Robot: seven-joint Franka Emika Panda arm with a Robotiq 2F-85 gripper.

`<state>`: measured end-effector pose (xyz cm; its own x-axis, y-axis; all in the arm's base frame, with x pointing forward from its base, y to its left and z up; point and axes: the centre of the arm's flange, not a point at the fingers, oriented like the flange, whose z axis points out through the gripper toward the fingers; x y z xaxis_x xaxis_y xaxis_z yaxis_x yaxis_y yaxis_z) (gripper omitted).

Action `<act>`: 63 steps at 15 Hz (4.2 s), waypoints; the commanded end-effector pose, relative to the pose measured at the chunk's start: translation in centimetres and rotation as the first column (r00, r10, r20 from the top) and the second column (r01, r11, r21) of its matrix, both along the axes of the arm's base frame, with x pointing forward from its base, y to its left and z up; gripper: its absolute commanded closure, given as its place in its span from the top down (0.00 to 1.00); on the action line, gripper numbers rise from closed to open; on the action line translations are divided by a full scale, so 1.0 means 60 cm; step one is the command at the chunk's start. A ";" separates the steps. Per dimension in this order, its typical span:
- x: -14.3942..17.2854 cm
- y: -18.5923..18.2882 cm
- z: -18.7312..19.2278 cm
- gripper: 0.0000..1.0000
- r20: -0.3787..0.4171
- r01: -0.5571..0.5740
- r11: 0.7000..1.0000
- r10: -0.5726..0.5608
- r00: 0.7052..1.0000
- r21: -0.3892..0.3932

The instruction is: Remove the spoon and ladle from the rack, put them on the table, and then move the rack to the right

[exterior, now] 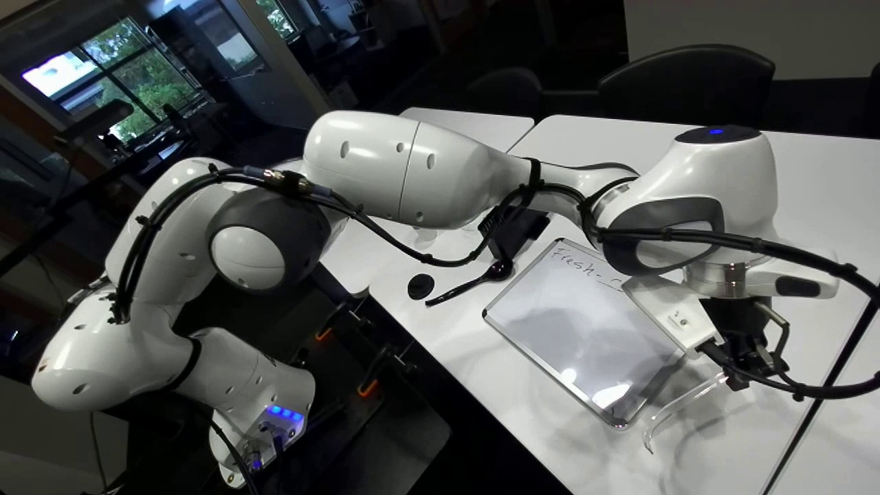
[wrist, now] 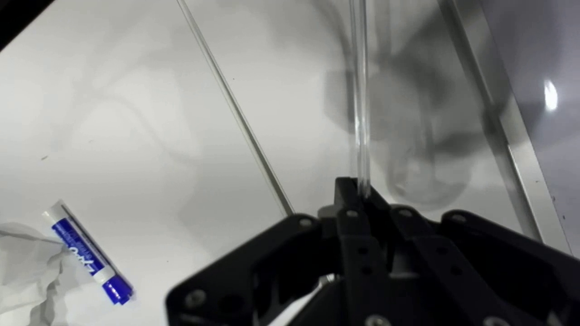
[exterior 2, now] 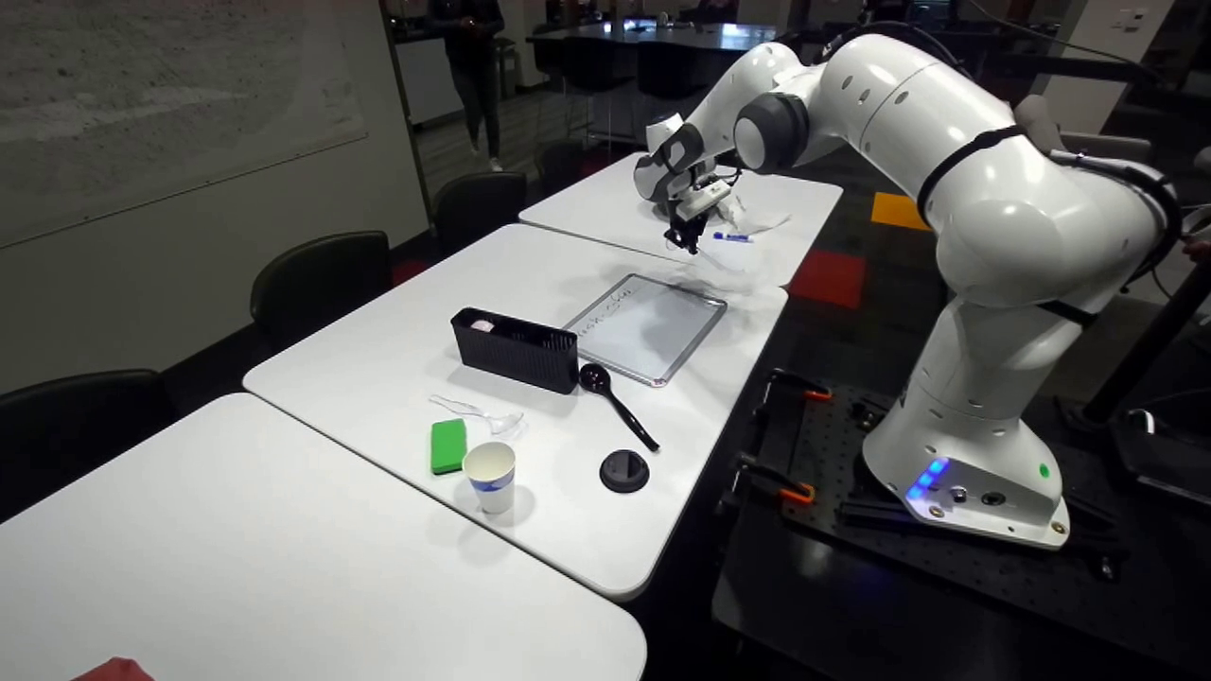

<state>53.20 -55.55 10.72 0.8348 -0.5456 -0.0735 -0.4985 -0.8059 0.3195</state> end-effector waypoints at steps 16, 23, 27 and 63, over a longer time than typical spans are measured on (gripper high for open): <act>0.054 -0.003 -0.072 0.66 -0.062 -0.106 0.993 0.110 0.992 0.055; 0.080 0.079 0.102 1.00 0.052 -0.124 0.992 0.123 0.991 0.007; 0.136 0.142 0.172 1.00 0.097 -0.196 0.981 0.196 0.976 -0.009; 0.270 0.680 0.139 1.00 0.293 -0.736 0.639 0.676 0.676 0.225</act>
<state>67.94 -17.43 20.35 0.9829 0.1840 -0.0100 0.1836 -0.9824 -0.0331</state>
